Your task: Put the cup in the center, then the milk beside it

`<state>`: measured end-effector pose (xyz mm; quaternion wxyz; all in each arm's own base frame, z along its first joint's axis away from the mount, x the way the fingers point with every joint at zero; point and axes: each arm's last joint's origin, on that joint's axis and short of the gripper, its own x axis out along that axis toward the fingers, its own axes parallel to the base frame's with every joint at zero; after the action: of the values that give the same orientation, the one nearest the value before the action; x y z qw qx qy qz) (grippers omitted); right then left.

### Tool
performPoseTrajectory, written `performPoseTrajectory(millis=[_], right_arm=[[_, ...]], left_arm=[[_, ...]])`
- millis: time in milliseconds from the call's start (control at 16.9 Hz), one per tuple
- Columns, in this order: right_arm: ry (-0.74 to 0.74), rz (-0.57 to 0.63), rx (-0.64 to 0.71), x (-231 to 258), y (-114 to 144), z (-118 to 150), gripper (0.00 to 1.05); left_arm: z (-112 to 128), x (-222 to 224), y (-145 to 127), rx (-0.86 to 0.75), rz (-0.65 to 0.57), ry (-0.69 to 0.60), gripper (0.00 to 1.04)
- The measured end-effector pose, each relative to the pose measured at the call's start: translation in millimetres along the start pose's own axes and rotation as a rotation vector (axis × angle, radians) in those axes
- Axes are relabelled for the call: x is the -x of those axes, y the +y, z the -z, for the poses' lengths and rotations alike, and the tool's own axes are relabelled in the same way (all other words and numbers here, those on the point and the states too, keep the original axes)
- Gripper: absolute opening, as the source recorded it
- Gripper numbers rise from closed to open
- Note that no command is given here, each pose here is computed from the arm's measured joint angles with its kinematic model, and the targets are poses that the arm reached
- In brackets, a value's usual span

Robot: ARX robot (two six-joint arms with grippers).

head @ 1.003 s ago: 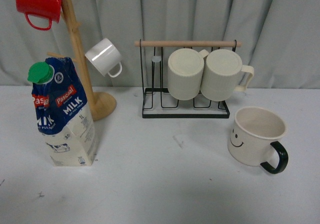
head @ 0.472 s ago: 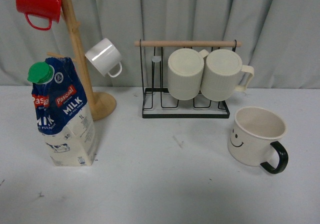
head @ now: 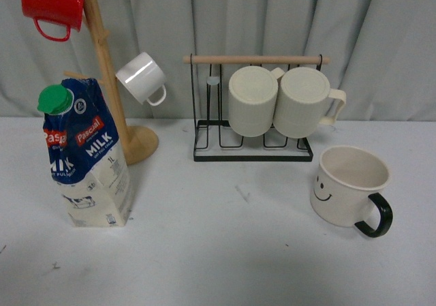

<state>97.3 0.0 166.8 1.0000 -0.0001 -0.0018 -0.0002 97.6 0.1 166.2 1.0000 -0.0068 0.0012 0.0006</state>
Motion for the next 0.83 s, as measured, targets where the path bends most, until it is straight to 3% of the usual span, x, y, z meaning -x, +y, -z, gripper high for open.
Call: performPoseTrajectory(millis=[236, 472, 649, 826], right_arm=[[-0.019, 0.007, 0.056, -22, 2, -18, 0.98], [-0.05, 0.015, 0.0, -68, 14, -46, 0.98], [0.041, 0.091, -0.097, -143, 21, -61, 0.98], [0.182, 0.14, -0.154, -201, 18, -59, 0.98]], left_arm=[[0, 0, 0, 0.0, 0.0, 0.0, 0.98], [0, 0, 0, 0.0, 0.0, 0.0, 0.98], [0, 0, 0, 0.0, 0.0, 0.0, 0.98], [0, 0, 0, 0.0, 0.0, 0.0, 0.98]])
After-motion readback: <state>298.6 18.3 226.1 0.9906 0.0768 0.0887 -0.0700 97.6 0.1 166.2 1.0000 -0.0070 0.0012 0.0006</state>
